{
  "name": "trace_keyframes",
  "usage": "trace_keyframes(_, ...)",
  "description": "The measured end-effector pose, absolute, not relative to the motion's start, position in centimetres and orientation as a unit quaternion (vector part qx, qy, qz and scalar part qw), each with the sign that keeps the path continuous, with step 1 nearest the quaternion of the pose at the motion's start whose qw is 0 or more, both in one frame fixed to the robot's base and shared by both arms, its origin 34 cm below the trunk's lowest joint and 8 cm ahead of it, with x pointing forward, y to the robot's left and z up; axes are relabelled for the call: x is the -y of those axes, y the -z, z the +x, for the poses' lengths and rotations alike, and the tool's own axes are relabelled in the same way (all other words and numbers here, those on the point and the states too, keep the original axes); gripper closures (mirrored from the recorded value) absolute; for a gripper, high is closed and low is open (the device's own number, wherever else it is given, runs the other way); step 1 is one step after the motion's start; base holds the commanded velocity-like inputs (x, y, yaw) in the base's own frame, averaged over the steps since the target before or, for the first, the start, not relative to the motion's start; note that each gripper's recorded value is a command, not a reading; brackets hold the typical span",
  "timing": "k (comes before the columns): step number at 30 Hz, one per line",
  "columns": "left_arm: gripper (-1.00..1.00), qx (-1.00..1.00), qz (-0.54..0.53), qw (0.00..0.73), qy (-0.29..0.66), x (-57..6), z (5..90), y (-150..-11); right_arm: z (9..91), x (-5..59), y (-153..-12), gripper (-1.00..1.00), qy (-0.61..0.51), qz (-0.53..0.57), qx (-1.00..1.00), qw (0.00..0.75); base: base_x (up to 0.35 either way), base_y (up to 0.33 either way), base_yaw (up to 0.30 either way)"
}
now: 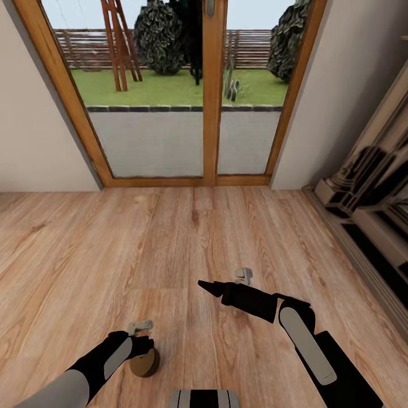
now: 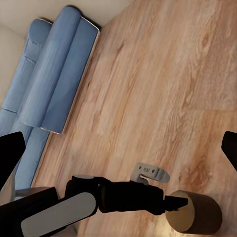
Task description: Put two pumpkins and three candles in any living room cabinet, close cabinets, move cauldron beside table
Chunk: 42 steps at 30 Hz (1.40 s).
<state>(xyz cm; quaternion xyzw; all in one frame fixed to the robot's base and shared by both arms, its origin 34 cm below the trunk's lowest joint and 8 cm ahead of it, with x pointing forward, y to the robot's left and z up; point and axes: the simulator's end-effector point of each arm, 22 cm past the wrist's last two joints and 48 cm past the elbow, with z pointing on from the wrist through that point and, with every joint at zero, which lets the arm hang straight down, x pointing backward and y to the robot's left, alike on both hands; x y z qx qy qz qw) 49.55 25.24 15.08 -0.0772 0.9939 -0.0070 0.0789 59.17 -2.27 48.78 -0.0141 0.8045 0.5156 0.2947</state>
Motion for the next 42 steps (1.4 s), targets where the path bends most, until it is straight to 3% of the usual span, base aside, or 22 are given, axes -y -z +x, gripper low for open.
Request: trace_keyframes(42,-1.0,-0.995,-0.083,0.053,0.014,-25.2,47.6,-12.4,56.8,0.6,-47.8,-1.0,-0.577,-0.022,-0.782,0.234,0.0,0.0,0.0)
